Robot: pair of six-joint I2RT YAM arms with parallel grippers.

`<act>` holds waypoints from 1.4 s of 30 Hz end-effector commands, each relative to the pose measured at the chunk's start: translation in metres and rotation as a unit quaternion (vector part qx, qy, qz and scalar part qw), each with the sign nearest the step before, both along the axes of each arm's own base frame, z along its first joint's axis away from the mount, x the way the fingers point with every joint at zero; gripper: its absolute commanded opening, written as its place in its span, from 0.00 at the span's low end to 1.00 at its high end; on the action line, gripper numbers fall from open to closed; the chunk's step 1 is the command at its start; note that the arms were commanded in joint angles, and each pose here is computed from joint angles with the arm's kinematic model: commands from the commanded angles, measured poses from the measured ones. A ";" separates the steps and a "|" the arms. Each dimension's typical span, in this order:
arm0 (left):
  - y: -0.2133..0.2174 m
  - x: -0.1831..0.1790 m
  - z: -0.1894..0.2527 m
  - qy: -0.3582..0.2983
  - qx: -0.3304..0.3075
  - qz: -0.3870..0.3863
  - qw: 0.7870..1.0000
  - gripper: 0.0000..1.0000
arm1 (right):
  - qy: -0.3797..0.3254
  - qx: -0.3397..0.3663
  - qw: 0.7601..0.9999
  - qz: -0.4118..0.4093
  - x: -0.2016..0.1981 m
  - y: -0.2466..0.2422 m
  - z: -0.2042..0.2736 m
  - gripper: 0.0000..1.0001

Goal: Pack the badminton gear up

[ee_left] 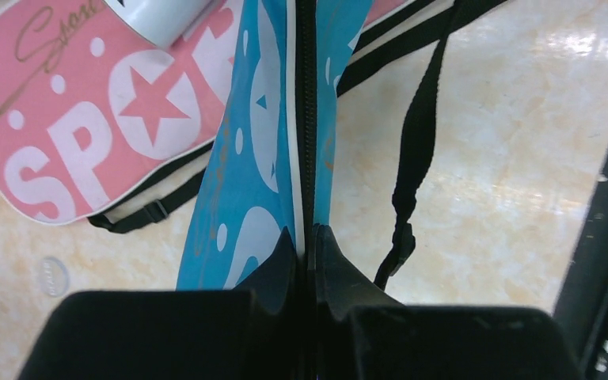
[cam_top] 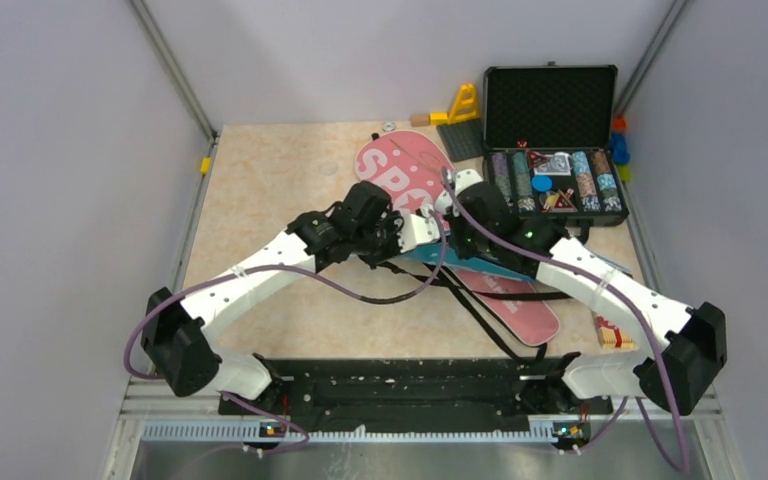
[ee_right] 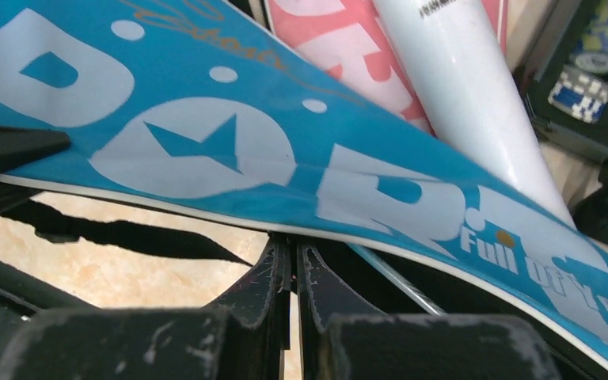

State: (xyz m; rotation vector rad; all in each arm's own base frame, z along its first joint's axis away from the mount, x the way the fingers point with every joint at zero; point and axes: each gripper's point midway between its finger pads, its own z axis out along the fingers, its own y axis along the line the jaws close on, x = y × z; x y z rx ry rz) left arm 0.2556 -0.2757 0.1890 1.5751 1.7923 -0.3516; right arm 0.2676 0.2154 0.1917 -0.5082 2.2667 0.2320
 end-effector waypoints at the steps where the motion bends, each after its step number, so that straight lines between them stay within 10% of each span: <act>1: 0.071 0.036 0.005 -0.090 0.076 0.074 0.990 0.00 | 0.040 -0.158 0.971 -0.173 -0.006 -0.137 -0.015 0.00; 10: 0.125 0.065 0.027 -0.162 0.115 0.105 0.975 0.00 | 0.069 -0.162 0.963 -0.205 -0.008 -0.168 -0.021 0.00; 25: 0.170 0.055 0.009 -0.132 0.148 0.040 0.979 0.00 | 0.063 -0.203 0.861 -0.462 0.035 -0.324 -0.043 0.00; 35: 0.147 0.032 0.016 -0.092 0.092 -0.053 0.990 0.00 | -0.139 0.031 0.950 -0.277 0.130 -0.325 -0.038 0.00; 42: 0.125 0.048 0.047 -0.207 0.024 -0.066 0.976 0.00 | -0.182 0.036 0.965 -0.188 0.131 -0.303 0.005 0.36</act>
